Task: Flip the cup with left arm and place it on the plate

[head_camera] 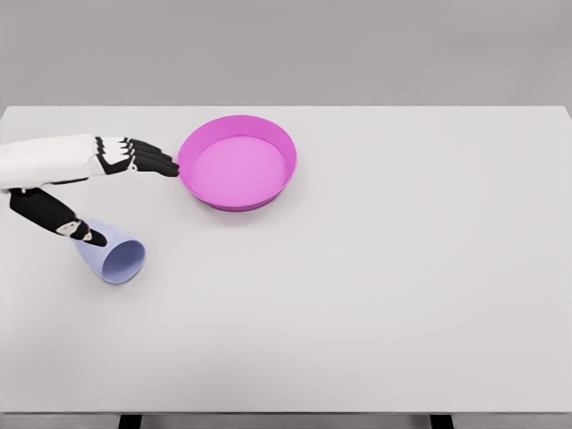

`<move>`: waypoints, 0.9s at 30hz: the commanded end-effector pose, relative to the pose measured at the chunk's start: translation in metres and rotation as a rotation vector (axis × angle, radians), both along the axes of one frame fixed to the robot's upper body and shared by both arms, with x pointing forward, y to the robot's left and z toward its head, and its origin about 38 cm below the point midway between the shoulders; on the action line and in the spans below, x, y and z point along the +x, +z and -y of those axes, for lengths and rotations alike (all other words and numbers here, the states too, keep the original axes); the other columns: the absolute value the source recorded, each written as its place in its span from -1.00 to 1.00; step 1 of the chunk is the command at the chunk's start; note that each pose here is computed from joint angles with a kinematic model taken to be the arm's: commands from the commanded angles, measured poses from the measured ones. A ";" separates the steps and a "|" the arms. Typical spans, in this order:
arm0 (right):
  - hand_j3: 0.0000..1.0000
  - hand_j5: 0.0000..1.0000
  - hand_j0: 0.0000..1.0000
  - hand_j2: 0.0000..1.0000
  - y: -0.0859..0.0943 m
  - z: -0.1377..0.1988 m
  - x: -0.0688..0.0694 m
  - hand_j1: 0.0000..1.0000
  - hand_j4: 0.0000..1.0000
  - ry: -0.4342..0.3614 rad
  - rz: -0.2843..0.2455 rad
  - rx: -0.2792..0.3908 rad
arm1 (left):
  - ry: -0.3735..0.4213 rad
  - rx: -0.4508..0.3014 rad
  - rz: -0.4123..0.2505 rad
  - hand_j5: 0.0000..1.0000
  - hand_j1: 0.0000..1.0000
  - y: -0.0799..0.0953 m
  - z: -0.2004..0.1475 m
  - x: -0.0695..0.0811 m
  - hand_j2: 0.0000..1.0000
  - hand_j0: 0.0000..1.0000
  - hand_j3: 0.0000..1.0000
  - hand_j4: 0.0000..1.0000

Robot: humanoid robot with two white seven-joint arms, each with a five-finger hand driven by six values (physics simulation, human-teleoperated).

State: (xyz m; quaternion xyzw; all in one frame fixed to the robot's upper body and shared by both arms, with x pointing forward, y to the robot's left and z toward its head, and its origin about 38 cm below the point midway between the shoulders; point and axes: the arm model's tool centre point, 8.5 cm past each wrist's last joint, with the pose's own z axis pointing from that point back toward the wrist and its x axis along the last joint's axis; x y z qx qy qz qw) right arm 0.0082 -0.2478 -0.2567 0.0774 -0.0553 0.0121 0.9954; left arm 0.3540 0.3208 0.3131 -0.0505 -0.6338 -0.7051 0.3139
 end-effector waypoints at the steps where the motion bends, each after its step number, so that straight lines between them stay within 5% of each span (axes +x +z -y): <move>1: 1.00 1.00 1.00 1.00 0.000 -0.001 0.002 1.00 1.00 0.010 0.006 0.009 | 0.021 0.021 -0.009 1.00 1.00 0.001 -0.009 -0.003 1.00 1.00 1.00 1.00; 3: 1.00 1.00 1.00 1.00 0.000 0.000 -0.013 1.00 1.00 -0.002 -0.027 0.002 | 0.053 0.059 -0.043 1.00 1.00 -0.006 -0.023 -0.009 1.00 1.00 1.00 1.00; 4: 1.00 1.00 1.00 1.00 0.001 -0.001 -0.031 1.00 1.00 -0.012 -0.055 0.002 | 0.073 0.082 -0.043 1.00 1.00 -0.003 -0.031 -0.012 1.00 1.00 1.00 1.00; 12: 1.00 1.00 1.00 1.00 0.001 0.000 -0.031 1.00 1.00 -0.003 -0.053 0.002 | 0.081 0.102 -0.119 1.00 1.00 -0.034 -0.035 -0.020 1.00 1.00 1.00 1.00; 15: 1.00 1.00 1.00 1.00 0.001 0.000 -0.031 1.00 1.00 -0.006 -0.053 0.002 | 0.123 0.096 -0.129 1.00 1.00 -0.041 -0.046 -0.011 1.00 1.00 1.00 1.00; 19: 1.00 1.00 1.00 1.00 0.001 0.000 -0.031 1.00 1.00 -0.007 -0.052 0.003 | 0.216 0.130 -0.136 1.00 1.00 -0.081 -0.063 0.015 1.00 1.00 1.00 1.00; 27: 1.00 1.00 1.00 1.00 0.001 0.000 -0.031 1.00 1.00 -0.006 -0.053 0.002 | 0.190 0.187 -0.139 1.00 1.00 -0.099 -0.056 0.016 1.00 1.00 1.00 1.00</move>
